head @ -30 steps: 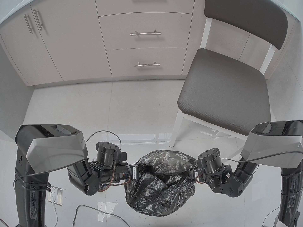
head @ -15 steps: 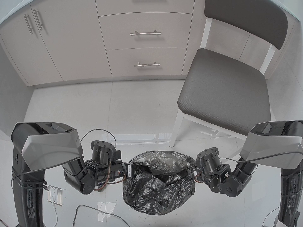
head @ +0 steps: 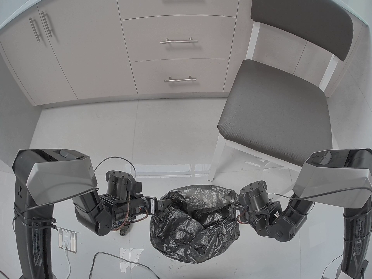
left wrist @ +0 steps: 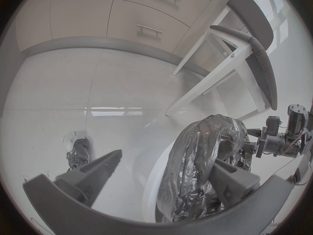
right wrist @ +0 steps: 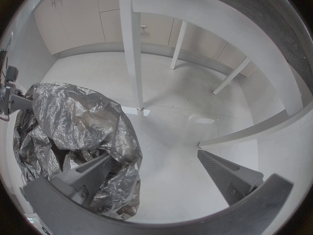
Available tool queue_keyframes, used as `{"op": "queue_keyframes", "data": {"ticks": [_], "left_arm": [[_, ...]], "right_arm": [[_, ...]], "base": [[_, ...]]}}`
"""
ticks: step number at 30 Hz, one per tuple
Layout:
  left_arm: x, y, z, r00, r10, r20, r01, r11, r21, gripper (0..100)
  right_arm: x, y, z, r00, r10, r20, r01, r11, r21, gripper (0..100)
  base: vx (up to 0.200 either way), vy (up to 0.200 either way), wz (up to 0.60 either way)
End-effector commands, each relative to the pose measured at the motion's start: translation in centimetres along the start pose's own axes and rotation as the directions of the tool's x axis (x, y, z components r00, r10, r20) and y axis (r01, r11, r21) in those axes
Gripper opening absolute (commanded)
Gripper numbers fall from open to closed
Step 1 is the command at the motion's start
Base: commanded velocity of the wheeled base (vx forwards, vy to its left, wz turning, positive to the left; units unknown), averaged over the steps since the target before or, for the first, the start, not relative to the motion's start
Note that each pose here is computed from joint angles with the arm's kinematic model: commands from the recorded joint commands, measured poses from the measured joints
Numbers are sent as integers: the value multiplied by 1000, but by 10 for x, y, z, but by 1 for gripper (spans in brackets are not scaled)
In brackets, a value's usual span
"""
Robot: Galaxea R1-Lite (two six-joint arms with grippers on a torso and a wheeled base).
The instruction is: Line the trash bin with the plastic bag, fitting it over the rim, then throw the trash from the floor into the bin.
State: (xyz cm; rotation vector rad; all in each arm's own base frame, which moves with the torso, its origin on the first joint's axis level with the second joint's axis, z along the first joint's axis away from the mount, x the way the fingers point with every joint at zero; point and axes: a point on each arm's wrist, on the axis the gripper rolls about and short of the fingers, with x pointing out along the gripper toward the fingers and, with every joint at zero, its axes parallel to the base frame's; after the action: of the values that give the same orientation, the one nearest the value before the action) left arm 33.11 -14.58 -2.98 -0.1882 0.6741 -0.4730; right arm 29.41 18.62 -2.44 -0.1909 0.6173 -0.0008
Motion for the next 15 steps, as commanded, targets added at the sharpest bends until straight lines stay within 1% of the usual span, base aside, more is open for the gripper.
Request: {"op": "queue_keyframes", "data": {"ticks": [1,8,11,15], "left_arm": [[2,8,-2,1000,18,-6,-18,1000,-8,100],[6,11,-3,1000,29,-5,-29,1000,3,100],[9,14,-1,995,101,26,-102,995,21,100],[4,14,-4,992,123,16,-123,992,26,100]], "right_arm": [[1,4,0,1000,8,4,-8,1000,-1,100],[1,6,1,1000,12,9,-12,1000,-1,100],[0,7,0,1000,13,8,-13,1000,-2,100],[1,6,0,1000,12,8,-12,1000,-1,100]], "base": [[0,0,0],[0,0,0],[0,0,0],[0,0,0]]}}
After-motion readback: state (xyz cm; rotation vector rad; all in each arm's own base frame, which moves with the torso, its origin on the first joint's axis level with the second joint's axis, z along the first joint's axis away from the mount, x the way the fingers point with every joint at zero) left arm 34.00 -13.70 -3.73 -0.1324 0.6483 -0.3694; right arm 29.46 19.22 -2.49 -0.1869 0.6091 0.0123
